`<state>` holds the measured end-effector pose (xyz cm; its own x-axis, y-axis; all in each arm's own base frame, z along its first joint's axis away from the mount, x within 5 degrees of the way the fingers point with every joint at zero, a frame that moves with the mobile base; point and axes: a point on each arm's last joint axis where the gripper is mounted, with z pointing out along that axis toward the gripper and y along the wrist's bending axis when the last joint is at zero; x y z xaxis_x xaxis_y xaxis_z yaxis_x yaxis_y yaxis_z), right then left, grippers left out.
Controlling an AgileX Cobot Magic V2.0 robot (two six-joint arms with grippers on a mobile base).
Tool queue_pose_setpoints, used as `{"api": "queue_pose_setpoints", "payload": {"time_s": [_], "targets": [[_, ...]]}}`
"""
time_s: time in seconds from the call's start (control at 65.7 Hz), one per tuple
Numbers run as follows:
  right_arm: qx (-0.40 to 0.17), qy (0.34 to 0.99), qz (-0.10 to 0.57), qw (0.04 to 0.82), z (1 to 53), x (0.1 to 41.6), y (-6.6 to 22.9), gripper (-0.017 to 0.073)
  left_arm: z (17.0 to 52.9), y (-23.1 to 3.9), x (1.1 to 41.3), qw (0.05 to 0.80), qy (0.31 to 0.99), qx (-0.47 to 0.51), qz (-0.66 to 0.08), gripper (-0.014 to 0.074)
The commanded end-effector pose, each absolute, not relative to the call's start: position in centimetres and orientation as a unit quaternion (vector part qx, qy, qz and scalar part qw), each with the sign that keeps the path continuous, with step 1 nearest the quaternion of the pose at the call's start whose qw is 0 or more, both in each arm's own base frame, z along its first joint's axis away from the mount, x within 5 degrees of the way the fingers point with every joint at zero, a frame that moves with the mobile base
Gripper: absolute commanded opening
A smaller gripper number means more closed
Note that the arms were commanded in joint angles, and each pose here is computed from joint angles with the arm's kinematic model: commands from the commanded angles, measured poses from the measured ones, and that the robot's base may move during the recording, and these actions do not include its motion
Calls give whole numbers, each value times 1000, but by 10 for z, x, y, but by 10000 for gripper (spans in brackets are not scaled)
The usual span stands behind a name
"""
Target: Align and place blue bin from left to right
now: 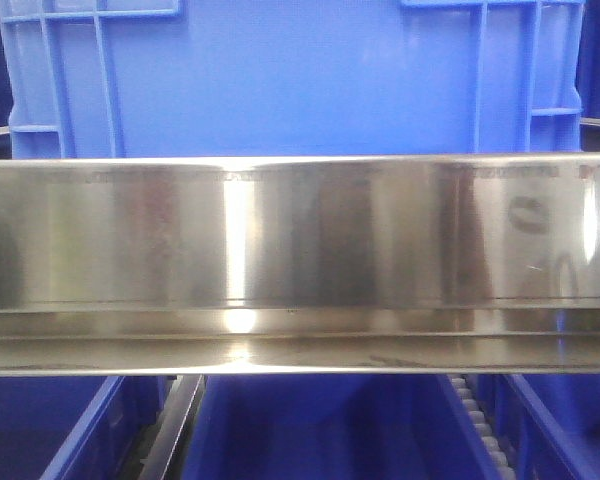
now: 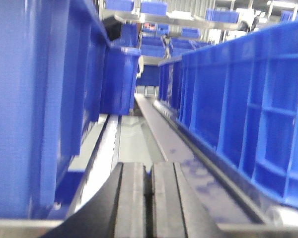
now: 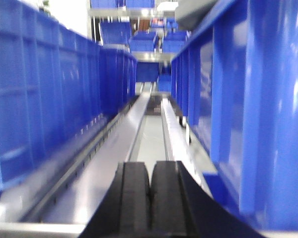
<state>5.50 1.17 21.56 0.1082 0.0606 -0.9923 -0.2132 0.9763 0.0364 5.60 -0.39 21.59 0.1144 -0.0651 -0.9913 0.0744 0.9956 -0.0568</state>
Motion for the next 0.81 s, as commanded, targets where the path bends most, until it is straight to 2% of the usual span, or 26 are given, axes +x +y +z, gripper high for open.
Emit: {"api": "queue_pose_setpoints", "payload": {"time_s": [0.0,0.289,0.457,0.609,0.791], "targets": [[-51,628,93,771,229,53,11,-70,230,-4,53,770,636,5,-50,-111],[-53,607,97,787,310,25,6,-70,318,0,22,780,625,6,-30,-111],[-55,618,97,778,356,29,7,-70,366,1,24,773,633,6,-23,-111],[-58,652,94,750,394,54,12,-70,403,-1,52,751,660,5,-21,-111],[-64,707,89,699,425,97,21,-70,433,-3,100,682,731,1,-15,-111]]}}
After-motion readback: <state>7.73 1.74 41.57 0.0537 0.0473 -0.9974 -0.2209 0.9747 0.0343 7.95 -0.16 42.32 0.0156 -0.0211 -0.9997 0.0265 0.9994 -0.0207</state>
